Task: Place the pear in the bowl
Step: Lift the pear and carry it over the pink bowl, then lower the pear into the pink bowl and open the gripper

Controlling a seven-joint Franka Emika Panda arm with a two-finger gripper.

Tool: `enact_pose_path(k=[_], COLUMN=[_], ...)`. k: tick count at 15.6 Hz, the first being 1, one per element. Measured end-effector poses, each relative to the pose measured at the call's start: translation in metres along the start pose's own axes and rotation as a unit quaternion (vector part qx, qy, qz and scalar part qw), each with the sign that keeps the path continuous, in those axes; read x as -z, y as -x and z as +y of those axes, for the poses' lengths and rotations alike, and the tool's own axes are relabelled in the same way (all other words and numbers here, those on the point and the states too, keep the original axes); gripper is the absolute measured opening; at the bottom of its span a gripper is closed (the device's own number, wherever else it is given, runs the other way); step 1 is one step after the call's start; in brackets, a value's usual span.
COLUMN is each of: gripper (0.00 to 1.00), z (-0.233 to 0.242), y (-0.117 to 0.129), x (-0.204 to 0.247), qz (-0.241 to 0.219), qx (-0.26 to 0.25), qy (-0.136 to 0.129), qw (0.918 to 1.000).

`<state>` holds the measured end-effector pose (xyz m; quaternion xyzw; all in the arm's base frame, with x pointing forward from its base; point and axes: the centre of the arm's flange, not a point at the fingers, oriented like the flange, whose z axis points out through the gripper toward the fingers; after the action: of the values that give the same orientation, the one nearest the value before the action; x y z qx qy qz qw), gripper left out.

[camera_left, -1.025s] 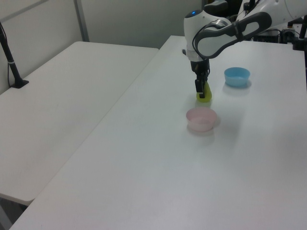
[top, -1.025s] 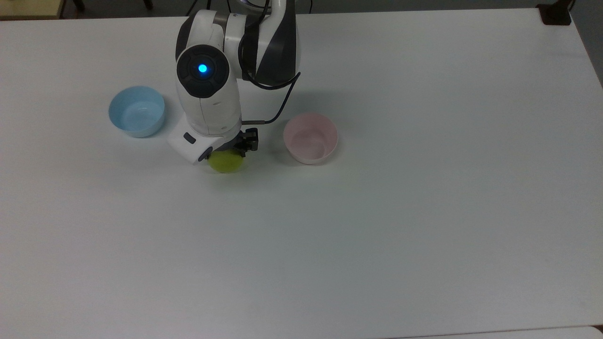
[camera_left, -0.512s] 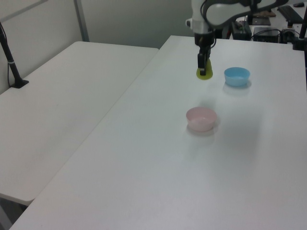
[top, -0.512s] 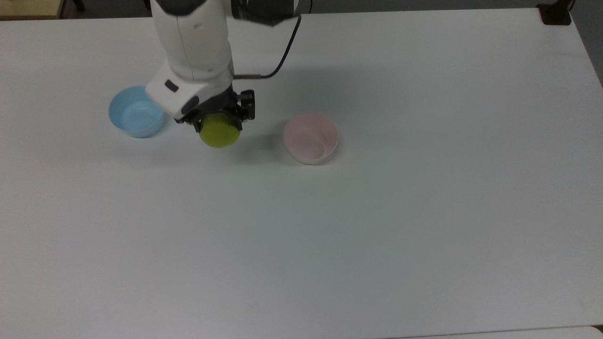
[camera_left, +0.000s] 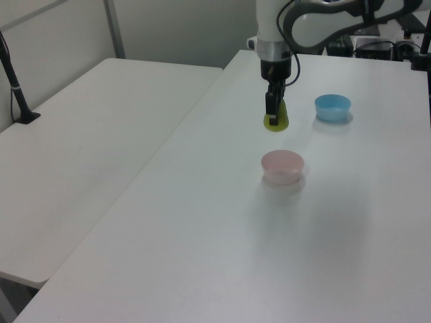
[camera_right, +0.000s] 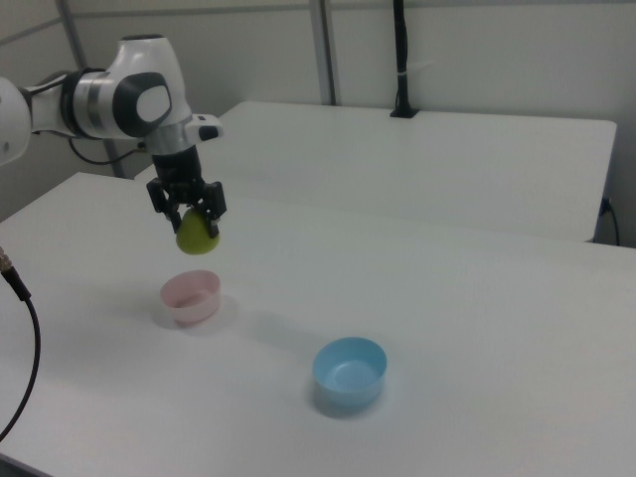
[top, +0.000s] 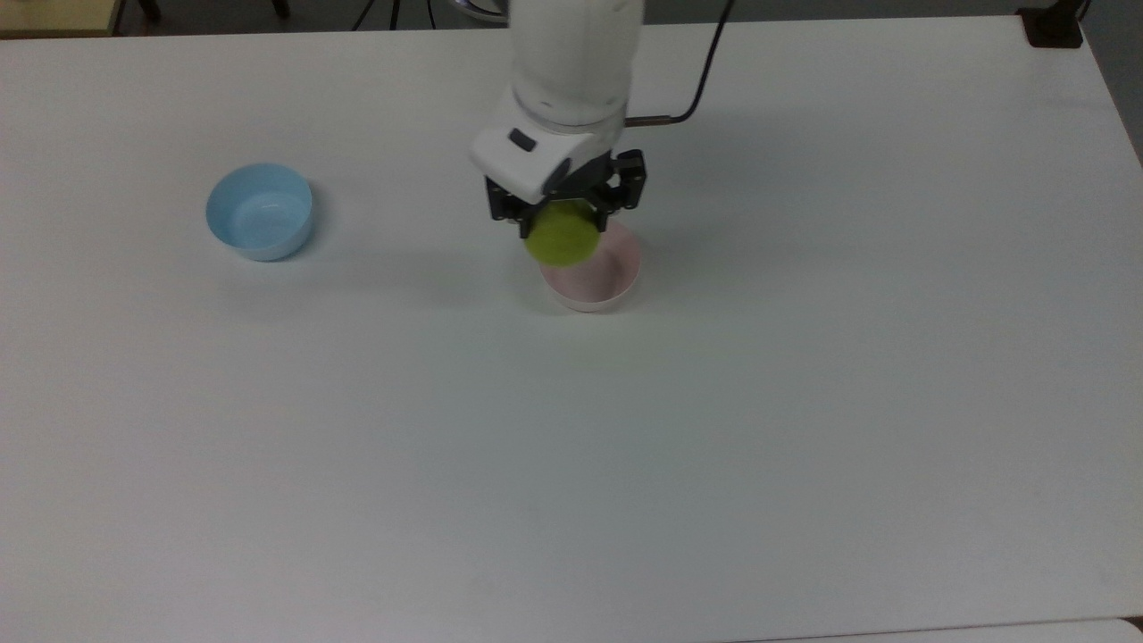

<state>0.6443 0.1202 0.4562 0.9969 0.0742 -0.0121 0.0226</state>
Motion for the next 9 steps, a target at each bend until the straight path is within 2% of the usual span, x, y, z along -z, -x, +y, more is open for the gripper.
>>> enact_pose_path(k=[4,9], gripper=[0.79,0.78], z=[-0.026,-0.044], y=[-0.002,-0.006], x=[-0.028,-0.097], qz=[-0.022,-0.074], qx=[0.015,0.027], qy=[0.004,0.016], qw=[0.9996,0.9968])
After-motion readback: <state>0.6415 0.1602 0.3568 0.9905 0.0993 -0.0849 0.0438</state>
